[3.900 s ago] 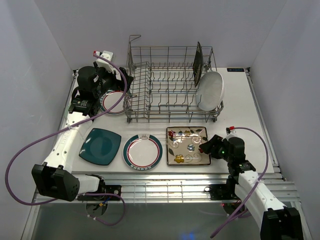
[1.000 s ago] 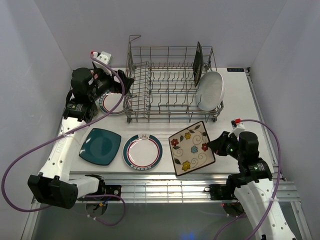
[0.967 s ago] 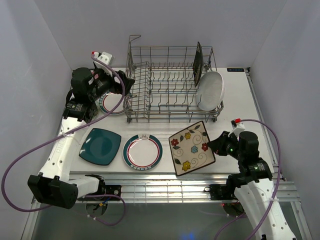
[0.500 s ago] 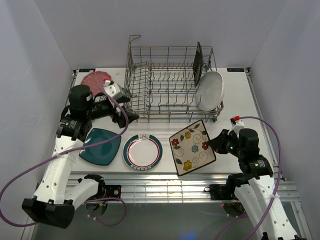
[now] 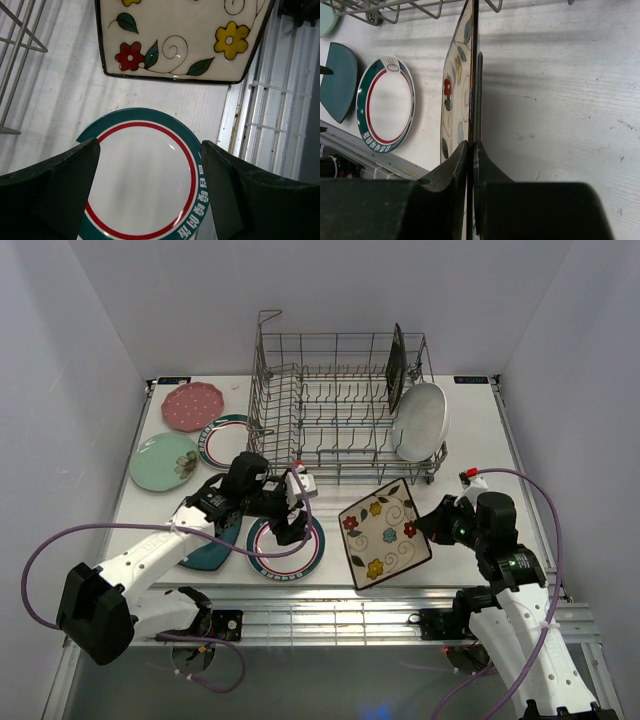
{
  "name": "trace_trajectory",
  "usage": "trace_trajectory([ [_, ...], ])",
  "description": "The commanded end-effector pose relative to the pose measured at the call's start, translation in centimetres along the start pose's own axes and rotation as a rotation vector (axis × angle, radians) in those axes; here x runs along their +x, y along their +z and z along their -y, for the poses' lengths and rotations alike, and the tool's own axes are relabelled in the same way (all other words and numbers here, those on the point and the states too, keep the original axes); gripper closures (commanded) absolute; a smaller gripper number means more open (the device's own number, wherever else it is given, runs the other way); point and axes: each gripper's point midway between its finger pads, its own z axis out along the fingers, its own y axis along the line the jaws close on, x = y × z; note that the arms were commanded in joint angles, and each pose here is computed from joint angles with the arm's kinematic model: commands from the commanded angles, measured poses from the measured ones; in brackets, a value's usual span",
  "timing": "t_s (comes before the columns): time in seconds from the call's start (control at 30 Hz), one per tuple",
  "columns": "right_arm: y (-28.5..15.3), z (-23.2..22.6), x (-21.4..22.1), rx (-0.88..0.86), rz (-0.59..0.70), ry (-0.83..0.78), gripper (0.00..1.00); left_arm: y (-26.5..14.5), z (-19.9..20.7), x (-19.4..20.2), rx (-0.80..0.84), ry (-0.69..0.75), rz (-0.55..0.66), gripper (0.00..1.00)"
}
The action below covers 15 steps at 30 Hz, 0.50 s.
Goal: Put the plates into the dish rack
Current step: Pick up the plate from the corner of the board.
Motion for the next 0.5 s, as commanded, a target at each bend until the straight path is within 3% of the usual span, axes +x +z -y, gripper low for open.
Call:
trace_trajectory([
  [0.0,-0.9,-3.5,-4.5,-0.126,0.142,-0.05,0.92,1.0,-1.4,-2.2,-0.088,0.063,0.052,0.08],
  [0.13,-0.9,-3.6,-4.6,-0.125,0.142,-0.055,0.92,2.6,-1.0,-2.6,-0.086,0.073,0.05,0.08],
  [0.47,-1.0,-3.6,-4.4,-0.131,0.141,-0.063,0.92,8.7,0.7,-1.0,-0.074,0.126,-0.091,0.09],
])
